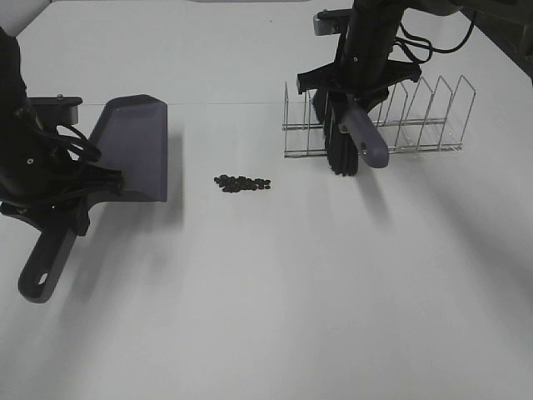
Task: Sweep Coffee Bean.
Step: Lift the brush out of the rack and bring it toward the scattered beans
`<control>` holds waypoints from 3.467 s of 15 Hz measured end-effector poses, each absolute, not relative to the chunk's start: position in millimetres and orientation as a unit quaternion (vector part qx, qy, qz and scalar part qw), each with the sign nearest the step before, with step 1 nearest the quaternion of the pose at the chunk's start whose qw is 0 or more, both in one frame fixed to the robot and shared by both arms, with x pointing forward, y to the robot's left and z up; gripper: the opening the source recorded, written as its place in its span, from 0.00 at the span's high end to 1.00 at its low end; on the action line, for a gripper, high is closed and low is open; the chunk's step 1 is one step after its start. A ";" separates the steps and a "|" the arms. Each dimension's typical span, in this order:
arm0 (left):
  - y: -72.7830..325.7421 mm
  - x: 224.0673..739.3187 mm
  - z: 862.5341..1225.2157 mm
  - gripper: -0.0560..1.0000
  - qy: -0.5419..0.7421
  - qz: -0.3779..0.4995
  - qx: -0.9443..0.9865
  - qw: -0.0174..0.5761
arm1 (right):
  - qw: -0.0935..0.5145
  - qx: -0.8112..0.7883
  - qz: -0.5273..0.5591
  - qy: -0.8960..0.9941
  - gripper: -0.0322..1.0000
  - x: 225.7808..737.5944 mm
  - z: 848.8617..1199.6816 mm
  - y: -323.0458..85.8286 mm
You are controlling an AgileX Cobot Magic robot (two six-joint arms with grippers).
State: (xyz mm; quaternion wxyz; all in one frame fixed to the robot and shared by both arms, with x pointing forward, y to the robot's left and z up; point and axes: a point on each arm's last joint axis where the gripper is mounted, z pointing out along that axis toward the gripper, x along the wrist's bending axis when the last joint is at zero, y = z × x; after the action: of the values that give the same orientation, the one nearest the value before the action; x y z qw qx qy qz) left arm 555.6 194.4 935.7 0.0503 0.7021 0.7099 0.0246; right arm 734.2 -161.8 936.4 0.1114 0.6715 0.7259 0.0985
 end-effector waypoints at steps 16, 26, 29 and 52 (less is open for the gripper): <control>194.7 555.9 935.7 0.64 0.708 0.027 0.703 0.050 | 0.153 0.667 0.153 0.713 0.69 691.5 1066.2 -174.9; 194.7 556.1 935.7 0.64 0.708 0.028 0.704 0.051 | 0.165 0.660 0.159 0.715 0.69 628.4 1124.4 -194.6; 194.9 556.2 935.7 0.64 0.708 0.029 0.704 0.050 | 0.161 0.660 0.155 0.717 0.69 589.4 1127.0 -205.5; 194.9 566.7 920.4 0.64 0.694 0.056 0.715 0.061 | 0.189 0.587 -0.024 0.787 0.69 589.4 943.9 -160.9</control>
State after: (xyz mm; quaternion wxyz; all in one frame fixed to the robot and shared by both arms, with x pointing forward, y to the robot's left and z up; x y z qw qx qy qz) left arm 566.7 194.9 920.4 0.0609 0.7155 0.6937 0.0564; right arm 589.4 -160.9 943.9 0.1885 0.5865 0.7873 -0.0236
